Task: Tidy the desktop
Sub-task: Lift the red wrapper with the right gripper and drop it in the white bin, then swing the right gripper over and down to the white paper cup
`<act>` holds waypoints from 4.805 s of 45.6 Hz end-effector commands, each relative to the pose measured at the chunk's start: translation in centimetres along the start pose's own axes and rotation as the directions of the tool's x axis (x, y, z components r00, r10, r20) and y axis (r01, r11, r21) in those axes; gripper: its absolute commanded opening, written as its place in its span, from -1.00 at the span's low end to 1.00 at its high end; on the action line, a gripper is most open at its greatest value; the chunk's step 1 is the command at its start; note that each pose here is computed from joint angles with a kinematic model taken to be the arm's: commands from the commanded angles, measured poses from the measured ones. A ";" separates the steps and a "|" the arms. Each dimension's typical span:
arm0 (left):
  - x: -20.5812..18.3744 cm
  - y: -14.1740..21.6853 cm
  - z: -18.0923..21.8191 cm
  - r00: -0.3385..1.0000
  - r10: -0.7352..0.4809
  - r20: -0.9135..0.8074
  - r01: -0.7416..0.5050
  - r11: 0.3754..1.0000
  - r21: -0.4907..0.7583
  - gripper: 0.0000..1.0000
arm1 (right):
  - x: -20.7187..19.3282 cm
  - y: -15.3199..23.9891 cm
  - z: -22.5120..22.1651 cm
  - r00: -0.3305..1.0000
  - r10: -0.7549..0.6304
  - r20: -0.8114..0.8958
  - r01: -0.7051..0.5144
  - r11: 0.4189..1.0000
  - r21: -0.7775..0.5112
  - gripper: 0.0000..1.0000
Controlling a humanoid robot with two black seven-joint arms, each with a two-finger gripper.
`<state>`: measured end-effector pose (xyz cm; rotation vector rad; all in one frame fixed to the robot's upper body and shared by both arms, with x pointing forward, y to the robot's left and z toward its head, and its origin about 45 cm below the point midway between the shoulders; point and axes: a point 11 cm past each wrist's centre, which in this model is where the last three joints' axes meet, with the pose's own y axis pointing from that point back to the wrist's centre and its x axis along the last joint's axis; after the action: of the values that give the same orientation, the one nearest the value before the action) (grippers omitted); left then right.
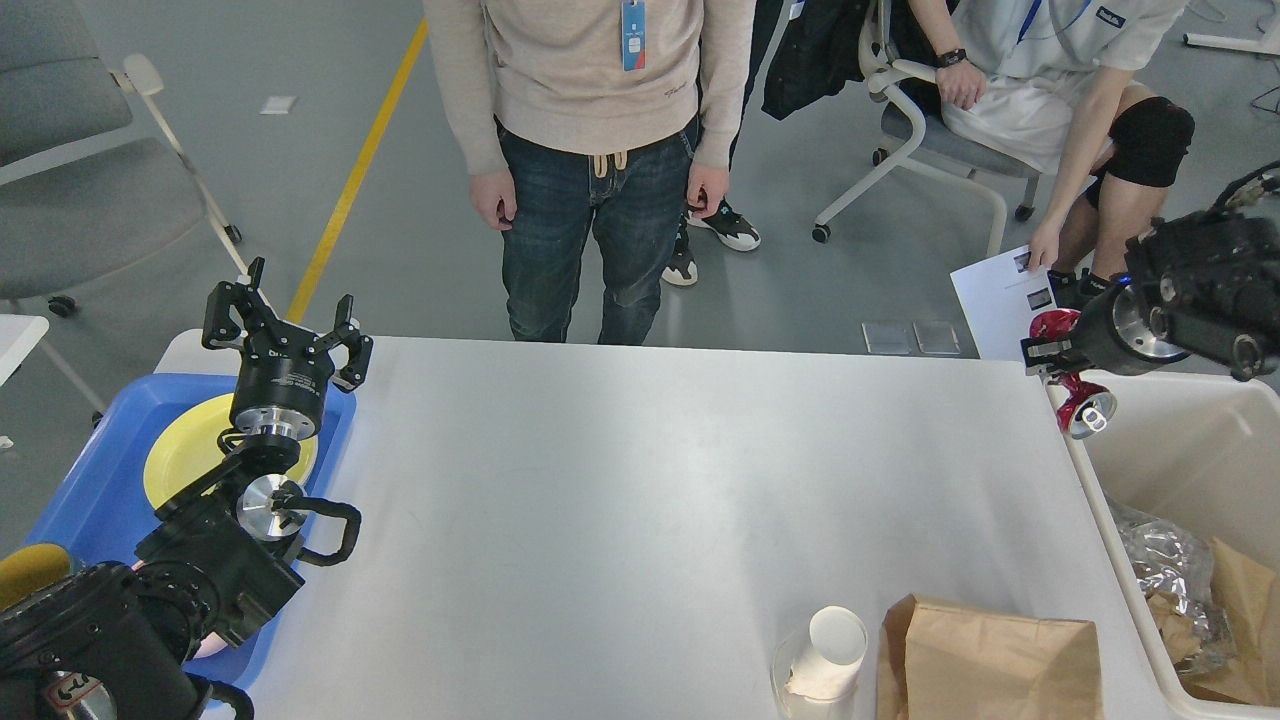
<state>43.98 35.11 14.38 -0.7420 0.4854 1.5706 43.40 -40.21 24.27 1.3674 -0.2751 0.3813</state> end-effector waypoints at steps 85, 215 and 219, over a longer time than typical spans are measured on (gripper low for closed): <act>0.0 0.0 0.1 1.000 0.000 0.001 0.000 1.000 -0.001 0.93 | -17.7 -11.3 12.4 0.918 0.239 0.318 -0.129 0.936 -0.329 0.76; 0.0 0.0 0.0 1.000 0.000 0.000 0.000 1.000 0.000 0.93 | -13.8 -0.8 -19.4 0.783 -0.591 -0.194 0.614 0.686 0.390 0.99; 0.0 0.0 0.0 1.000 0.001 0.001 -0.001 1.000 0.000 0.93 | -14.3 -1.0 -19.5 0.777 -0.598 -0.199 0.623 0.681 0.385 0.99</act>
<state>43.98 35.11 14.38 -0.7415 0.4853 1.5703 30.68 -22.76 14.37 1.7958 0.3400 -0.0954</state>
